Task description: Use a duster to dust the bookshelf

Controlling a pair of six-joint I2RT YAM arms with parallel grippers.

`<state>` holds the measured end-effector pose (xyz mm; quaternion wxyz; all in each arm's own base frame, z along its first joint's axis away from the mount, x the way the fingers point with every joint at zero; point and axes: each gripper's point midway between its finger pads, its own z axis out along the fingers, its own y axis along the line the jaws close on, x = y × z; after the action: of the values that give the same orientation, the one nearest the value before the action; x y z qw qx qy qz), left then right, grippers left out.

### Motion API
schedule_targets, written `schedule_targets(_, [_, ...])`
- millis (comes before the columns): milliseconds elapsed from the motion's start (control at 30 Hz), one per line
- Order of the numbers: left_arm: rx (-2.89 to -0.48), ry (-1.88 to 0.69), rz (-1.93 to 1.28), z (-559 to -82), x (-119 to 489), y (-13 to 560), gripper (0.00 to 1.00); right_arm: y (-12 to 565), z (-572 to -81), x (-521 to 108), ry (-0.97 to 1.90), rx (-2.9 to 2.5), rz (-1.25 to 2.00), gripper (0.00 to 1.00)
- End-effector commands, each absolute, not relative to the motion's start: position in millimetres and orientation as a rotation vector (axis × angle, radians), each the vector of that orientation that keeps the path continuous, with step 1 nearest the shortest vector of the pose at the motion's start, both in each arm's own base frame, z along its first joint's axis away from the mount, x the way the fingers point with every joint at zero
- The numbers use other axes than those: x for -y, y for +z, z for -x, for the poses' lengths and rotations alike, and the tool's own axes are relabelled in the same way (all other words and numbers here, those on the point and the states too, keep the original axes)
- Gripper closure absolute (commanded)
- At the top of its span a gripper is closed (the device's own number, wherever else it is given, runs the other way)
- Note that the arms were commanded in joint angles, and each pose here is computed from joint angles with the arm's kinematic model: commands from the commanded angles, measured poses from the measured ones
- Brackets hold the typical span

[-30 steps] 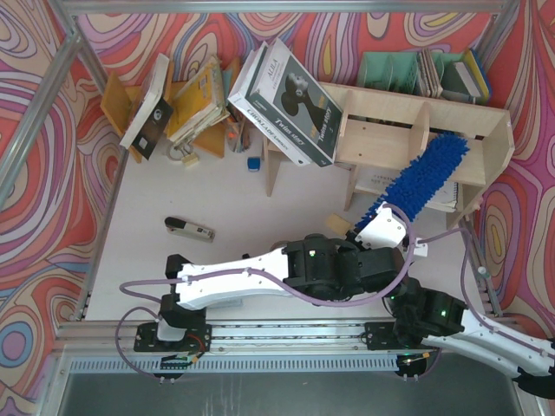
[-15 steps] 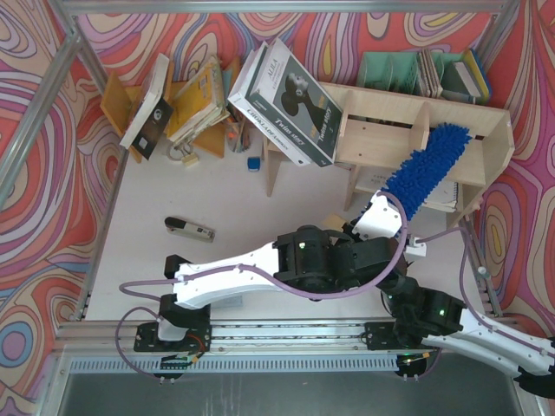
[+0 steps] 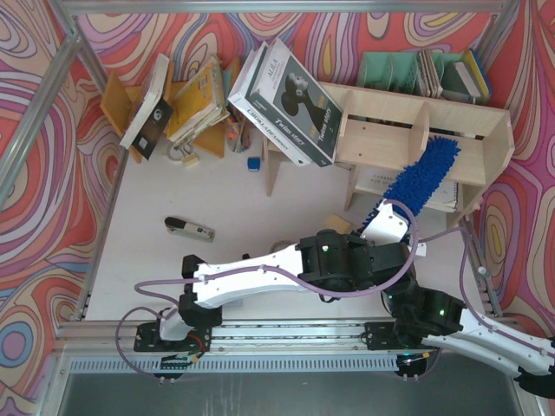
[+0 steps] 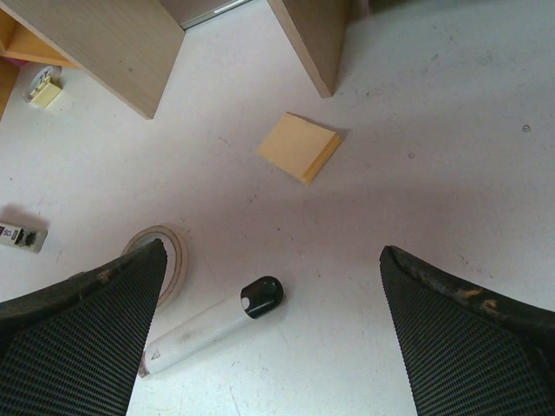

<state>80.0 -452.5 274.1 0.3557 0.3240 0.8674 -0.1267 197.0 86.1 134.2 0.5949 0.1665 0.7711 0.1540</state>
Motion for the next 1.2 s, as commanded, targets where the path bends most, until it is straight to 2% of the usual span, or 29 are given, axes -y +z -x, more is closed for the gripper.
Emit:
schedule_targets(0, [-2.259,-0.316,-0.796,-86,452,272,1.0,138,-198,-82,0.357,-1.772,-0.419,0.01])
schedule_targets(300, [-2.083,-0.446,-0.699,-97,456,335,1.0,138,-198,-82,0.358,-1.771,-0.422,0.01])
schedule_targets(433, [-2.053,-0.468,-0.668,-100,462,343,1.0,138,-197,-82,0.359,-1.772,-0.423,0.01])
schedule_targets(800, [-2.198,-0.401,-0.543,-112,463,301,1.0,138,-197,-81,0.364,-1.769,-0.425,0.01])
schedule_targets(1167, [-2.242,-0.495,-0.704,-98,491,282,1.0,139,-197,-81,0.372,-1.765,-0.433,0.01])
